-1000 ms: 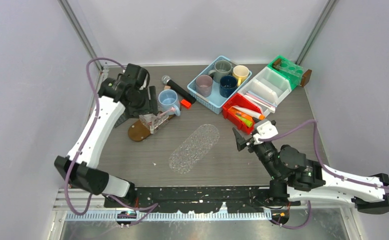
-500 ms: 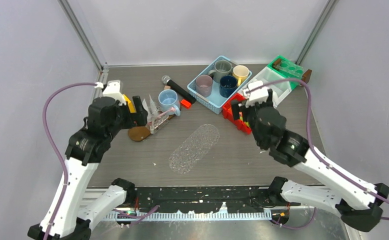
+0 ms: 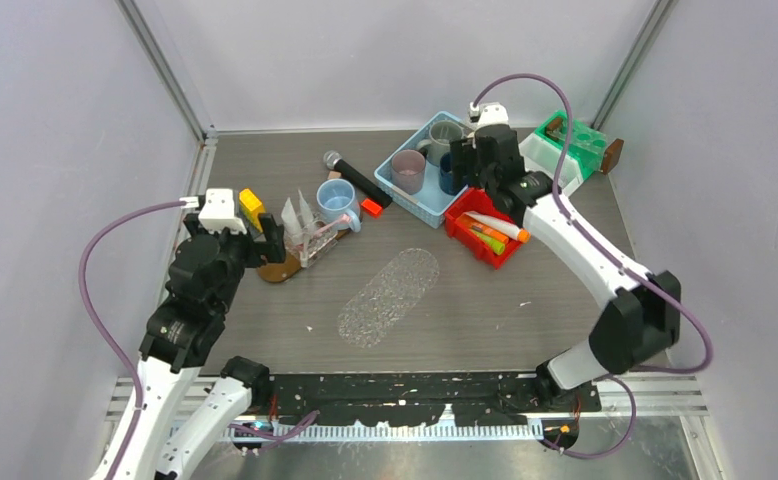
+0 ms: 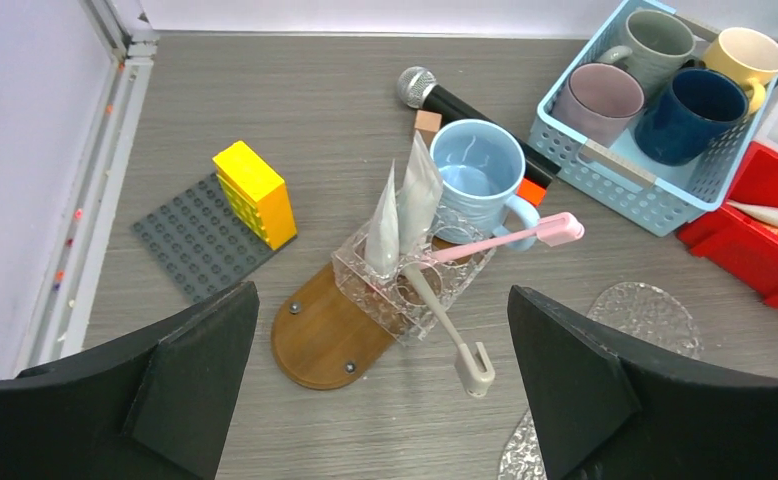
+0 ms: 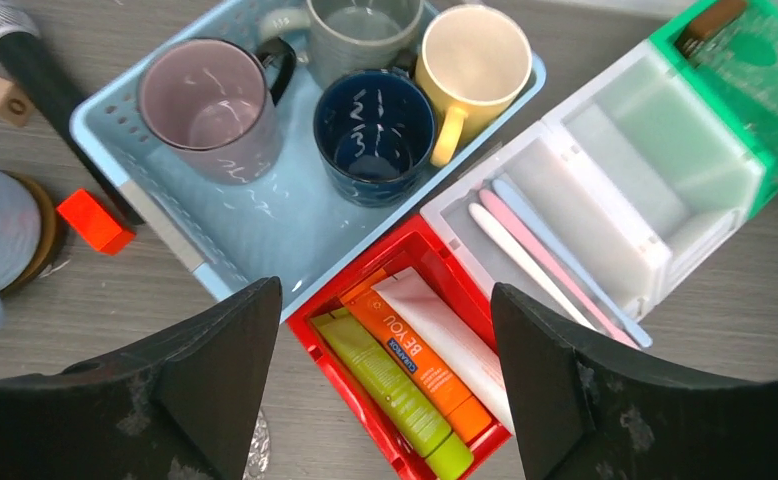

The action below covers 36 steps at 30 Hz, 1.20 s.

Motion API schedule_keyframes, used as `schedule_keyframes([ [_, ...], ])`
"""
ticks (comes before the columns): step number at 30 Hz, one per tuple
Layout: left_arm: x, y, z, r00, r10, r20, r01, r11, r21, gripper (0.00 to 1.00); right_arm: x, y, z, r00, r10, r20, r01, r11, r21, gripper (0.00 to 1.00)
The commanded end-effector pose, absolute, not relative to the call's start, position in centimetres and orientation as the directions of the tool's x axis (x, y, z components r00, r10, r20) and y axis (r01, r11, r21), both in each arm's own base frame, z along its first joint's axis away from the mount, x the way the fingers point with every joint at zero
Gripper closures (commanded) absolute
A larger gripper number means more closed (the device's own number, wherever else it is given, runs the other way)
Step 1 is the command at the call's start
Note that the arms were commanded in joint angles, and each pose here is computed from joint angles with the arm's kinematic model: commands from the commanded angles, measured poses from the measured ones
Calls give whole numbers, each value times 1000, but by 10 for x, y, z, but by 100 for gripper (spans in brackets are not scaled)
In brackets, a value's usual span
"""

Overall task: Prepare toiletry sets of a toothbrush and toothpaste on the tray
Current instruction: Pick up the cup from the storage box.

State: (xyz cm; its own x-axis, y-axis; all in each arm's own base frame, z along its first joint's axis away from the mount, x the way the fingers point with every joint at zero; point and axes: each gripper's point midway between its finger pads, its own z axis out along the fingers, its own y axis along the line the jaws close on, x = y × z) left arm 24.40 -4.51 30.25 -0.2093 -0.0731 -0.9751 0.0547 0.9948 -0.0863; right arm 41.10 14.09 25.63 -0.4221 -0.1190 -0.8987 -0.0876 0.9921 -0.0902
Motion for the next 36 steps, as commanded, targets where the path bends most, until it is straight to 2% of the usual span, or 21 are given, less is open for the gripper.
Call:
schedule_keyframes([
  [1, 248, -32, 325, -91, -41, -995, 14, 999, -42, 1, 443, 145, 251, -462, -21, -886, -113, 993, 35, 18],
  [9, 249, -26, 305, -77, -33, -996, -19, 999, -32, 4, 502, 132, 192, -544, 7, -839, -62, 997, 49, 22],
  [18, 253, -19, 294, -100, -4, -995, -61, 998, 3, 5, 559, 95, 193, -500, 82, -862, 63, 996, 59, 28],
  [28, 256, -18, 290, -105, 2, -994, -73, 997, 10, 6, 598, 50, 171, -493, 265, -828, 246, 956, 159, 39],
  [36, 258, -17, 287, -116, 11, -993, -77, 997, 20, 6, 617, 56, 154, -508, 311, -803, 234, 947, 219, 54],
])
